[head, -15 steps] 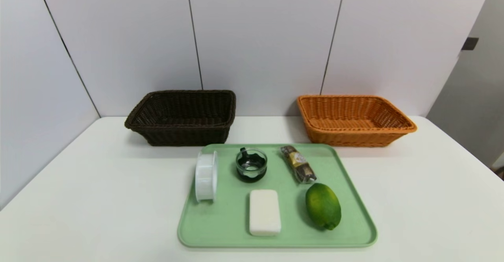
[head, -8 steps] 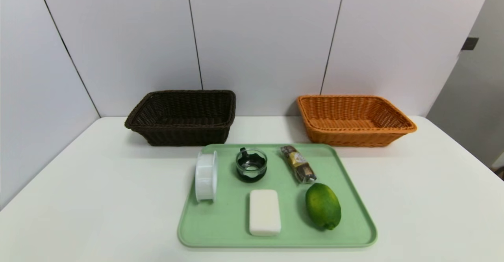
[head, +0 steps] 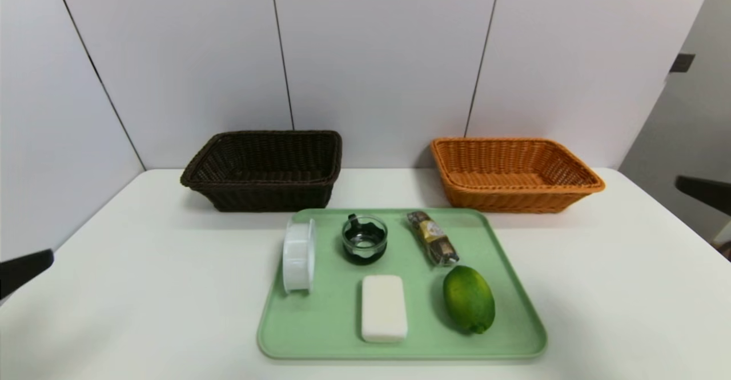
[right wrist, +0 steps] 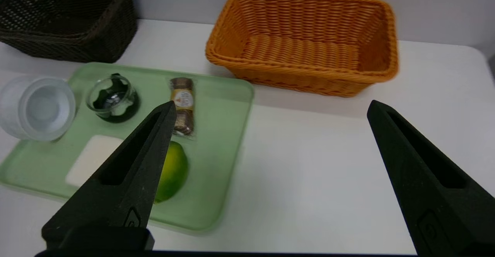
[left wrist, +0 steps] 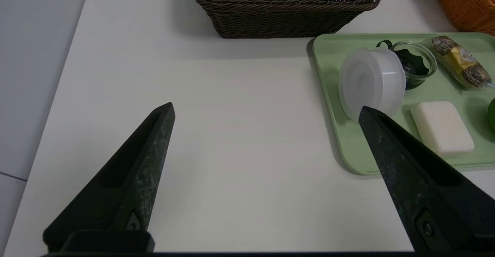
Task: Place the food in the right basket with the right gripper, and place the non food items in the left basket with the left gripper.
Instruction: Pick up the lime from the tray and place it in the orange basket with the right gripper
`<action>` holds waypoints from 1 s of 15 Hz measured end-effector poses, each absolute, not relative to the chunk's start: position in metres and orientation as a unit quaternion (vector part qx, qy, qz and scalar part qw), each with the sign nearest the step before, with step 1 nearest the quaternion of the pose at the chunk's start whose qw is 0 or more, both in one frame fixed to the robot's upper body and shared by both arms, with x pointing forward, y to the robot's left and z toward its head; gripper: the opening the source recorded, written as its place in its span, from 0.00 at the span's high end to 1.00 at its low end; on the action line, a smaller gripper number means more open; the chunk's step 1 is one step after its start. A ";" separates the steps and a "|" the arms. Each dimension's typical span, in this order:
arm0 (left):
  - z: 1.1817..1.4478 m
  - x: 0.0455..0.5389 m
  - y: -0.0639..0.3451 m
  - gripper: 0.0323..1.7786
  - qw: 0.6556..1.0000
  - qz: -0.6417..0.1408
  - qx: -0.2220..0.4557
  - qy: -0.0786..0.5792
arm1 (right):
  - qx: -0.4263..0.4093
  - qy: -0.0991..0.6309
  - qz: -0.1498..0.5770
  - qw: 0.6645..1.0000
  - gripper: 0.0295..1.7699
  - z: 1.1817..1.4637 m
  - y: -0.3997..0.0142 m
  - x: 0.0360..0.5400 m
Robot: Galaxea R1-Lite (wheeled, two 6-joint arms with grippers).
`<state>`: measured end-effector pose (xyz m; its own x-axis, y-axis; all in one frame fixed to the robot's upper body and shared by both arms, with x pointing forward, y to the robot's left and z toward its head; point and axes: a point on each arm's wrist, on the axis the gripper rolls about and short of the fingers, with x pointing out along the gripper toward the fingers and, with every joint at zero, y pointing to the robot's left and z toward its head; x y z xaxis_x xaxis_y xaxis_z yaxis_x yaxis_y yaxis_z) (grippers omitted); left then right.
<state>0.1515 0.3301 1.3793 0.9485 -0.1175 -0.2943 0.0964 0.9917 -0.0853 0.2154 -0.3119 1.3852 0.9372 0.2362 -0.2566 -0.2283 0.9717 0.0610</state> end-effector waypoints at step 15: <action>1.377 0.275 0.280 0.05 0.944 -0.081 -0.095 0.306 | 0.003 0.453 0.090 0.887 0.04 1.345 -0.144 0.345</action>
<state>0.2754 0.2796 1.3770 0.7995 -0.2101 -0.5627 0.0941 0.9691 -0.2282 0.3451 -0.1440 1.3451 0.5735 0.1627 -0.8029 -0.1580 0.9836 0.0864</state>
